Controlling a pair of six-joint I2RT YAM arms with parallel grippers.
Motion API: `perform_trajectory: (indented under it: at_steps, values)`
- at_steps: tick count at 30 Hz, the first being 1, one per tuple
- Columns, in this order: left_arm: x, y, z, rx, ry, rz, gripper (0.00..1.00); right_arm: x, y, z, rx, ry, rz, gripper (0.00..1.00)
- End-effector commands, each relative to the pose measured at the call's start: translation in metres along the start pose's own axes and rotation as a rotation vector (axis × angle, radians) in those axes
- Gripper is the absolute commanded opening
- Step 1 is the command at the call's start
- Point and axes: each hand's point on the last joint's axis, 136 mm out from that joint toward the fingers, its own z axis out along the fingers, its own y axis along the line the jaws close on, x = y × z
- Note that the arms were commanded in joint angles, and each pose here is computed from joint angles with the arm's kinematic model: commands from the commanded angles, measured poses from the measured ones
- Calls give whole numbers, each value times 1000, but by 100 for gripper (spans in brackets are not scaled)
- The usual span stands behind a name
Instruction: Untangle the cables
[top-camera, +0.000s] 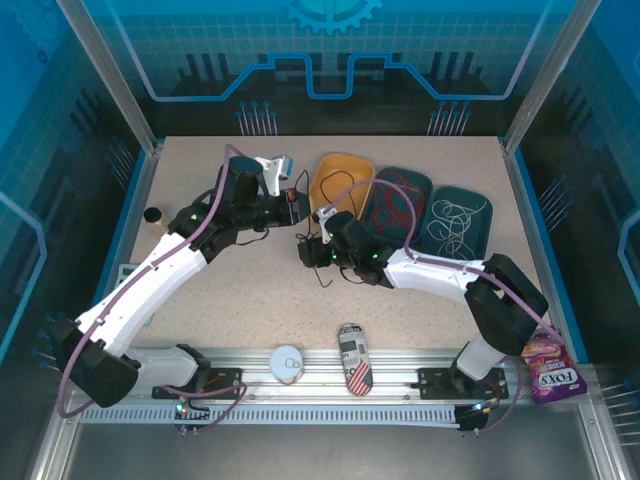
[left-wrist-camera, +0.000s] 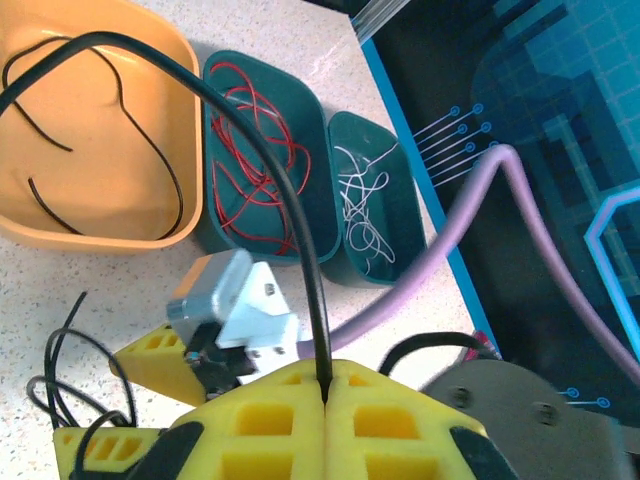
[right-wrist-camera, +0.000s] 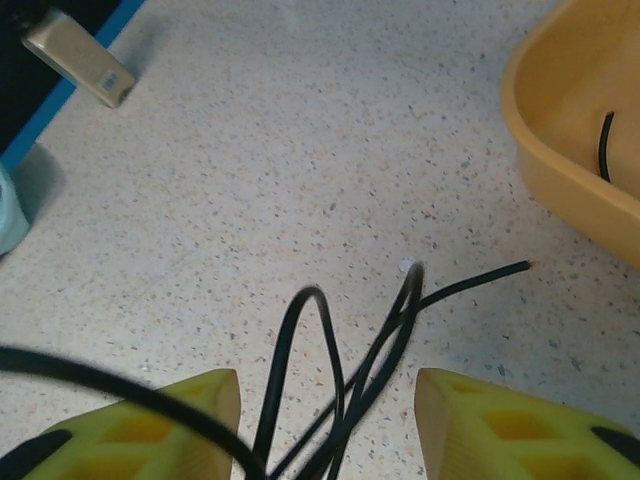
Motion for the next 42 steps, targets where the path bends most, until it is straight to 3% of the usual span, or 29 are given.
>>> perform_trajectory:
  at_steps: [1,7,11,27,33,35,42]
  values:
    - [-10,-16,-20,47,-52,10,0,0,0,7,14,-10,18,46]
    - [-24,-12,-43,10,-122,28,0,28,-22,14,48,53,83,39]
    - [-36,-2,-61,-20,-188,11,0,43,-36,14,67,86,128,27]
    - [-63,26,-110,-114,-327,-7,0,82,-66,9,199,229,159,34]
    - [-66,20,-105,-82,-308,-2,0,77,-65,1,207,219,158,35]
    - [-66,22,-99,-80,-292,-2,0,79,-67,-5,210,216,150,37]
    - [-85,16,-72,-41,-254,41,0,52,-57,-35,191,135,116,66]
